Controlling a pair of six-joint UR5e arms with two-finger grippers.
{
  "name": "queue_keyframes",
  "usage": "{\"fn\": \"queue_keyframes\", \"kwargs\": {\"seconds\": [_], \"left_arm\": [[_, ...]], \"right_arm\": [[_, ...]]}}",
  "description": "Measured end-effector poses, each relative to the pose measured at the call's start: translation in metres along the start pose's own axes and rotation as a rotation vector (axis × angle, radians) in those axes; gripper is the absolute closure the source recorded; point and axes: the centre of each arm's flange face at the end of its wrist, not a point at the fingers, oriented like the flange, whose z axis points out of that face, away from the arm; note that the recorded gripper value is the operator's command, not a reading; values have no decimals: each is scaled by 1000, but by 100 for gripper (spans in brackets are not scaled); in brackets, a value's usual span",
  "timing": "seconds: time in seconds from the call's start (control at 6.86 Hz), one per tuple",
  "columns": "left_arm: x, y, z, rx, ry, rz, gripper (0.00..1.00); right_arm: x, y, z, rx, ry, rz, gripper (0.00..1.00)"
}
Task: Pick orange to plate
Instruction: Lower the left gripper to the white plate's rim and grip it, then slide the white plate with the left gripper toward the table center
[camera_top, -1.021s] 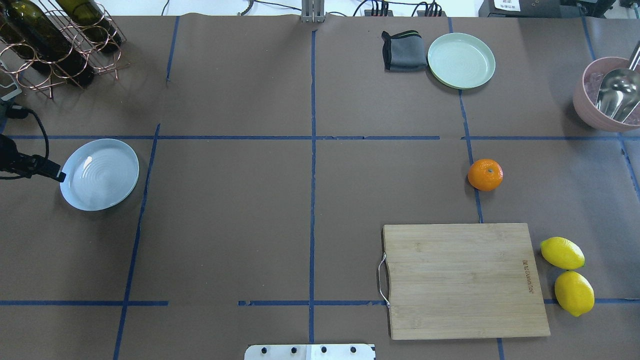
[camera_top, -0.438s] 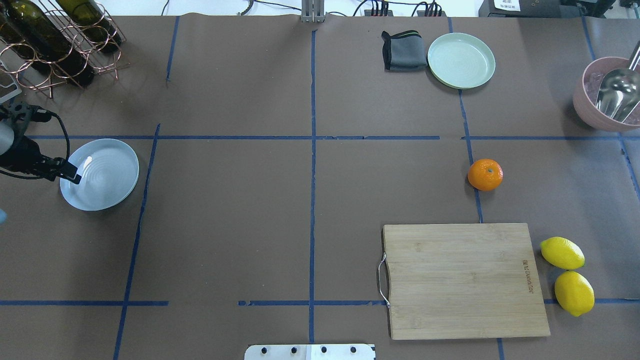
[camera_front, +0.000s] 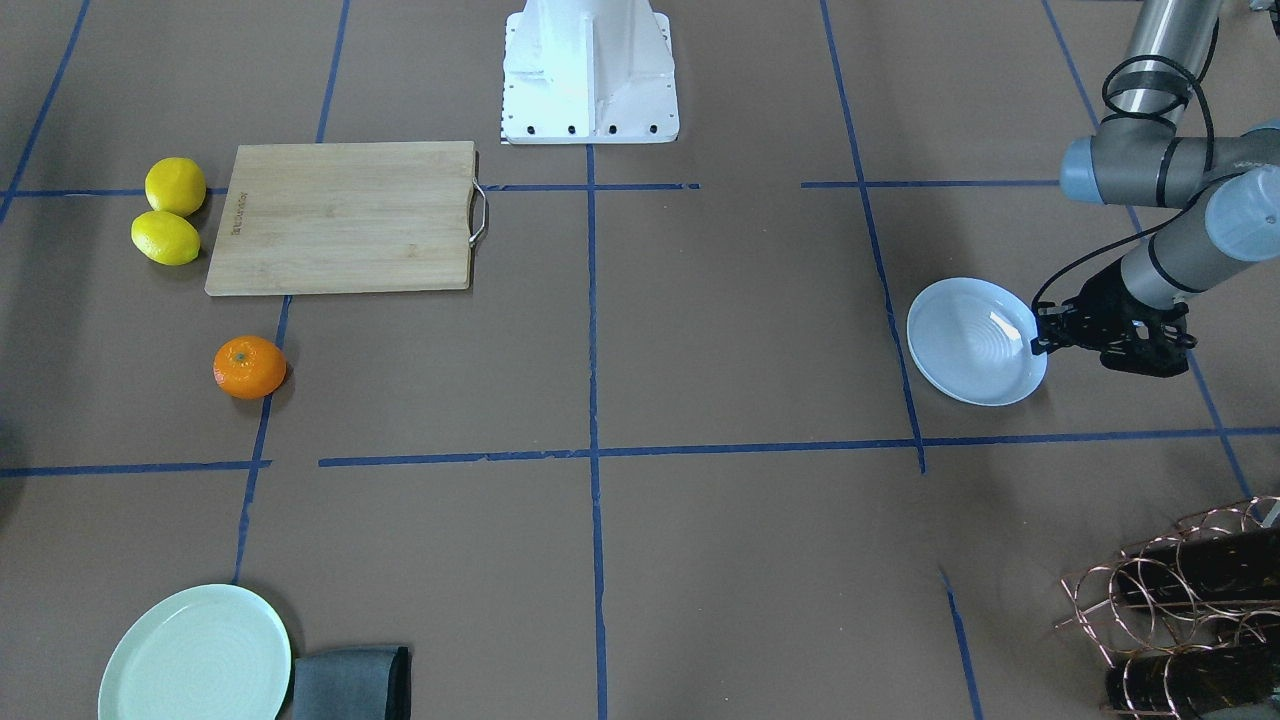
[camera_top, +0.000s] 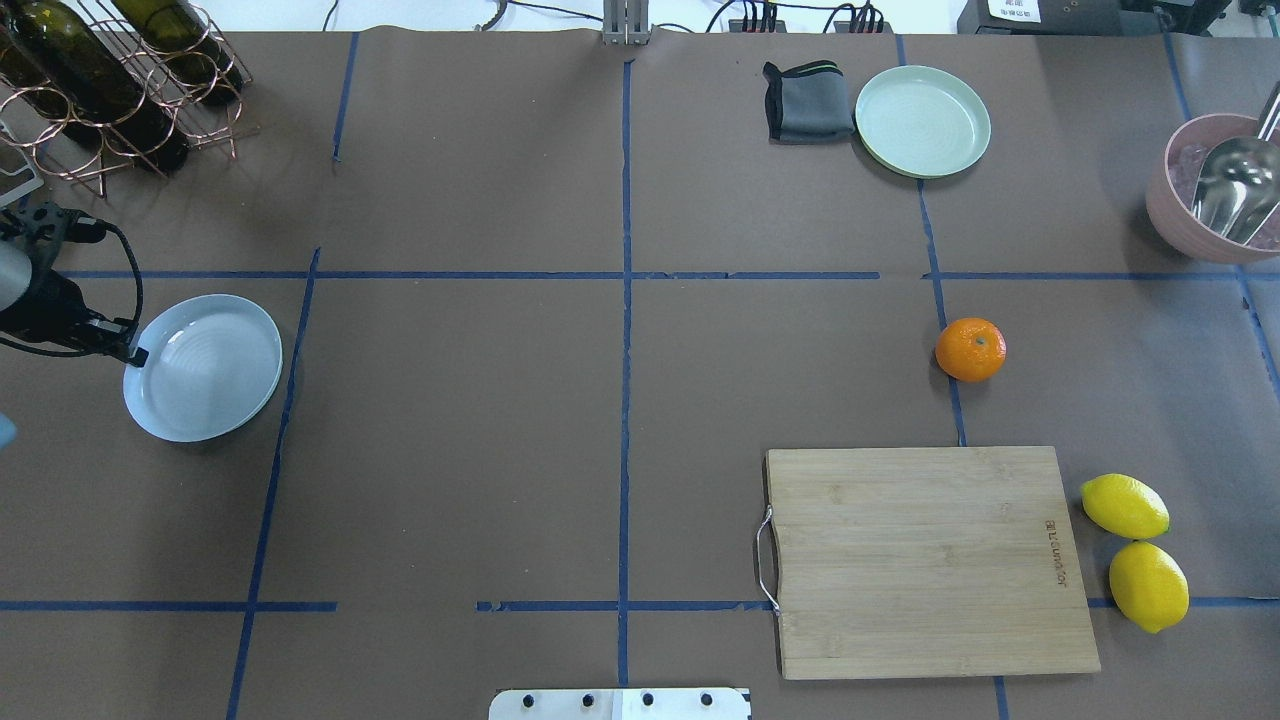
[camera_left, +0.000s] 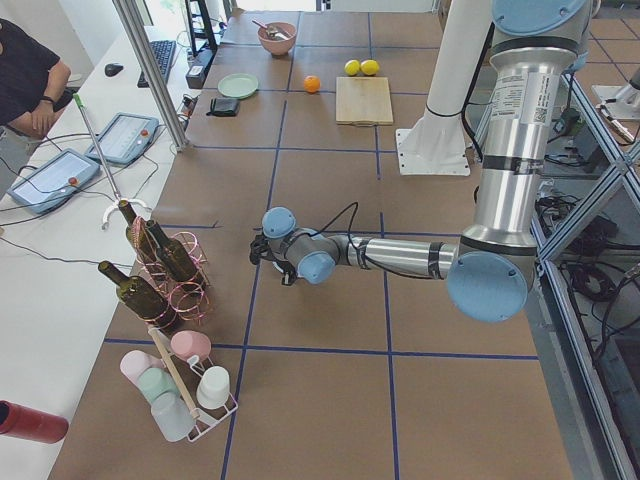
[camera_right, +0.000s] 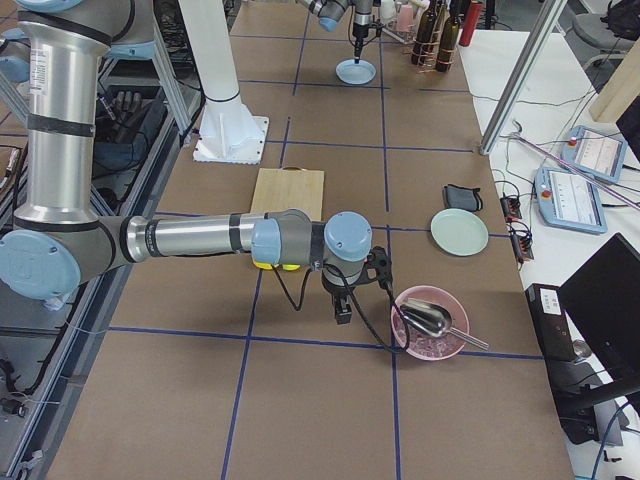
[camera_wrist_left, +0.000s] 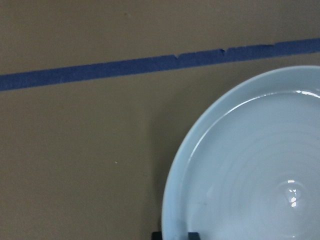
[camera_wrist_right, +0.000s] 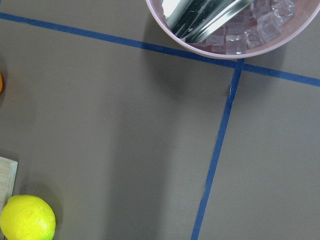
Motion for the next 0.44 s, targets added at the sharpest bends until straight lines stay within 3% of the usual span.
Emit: {"fn": "queue_keyframes", "kwargs": {"seconds": [0.15, 0.44], "left_arm": [[13, -2, -9, 6, 25, -12, 100], [76, -15, -42, 3, 150, -76, 100]], "right_arm": [[-2, 0, -2, 4, -2, -4, 0], [-7, -2, -6, 13, -2, -13, 0]]}}
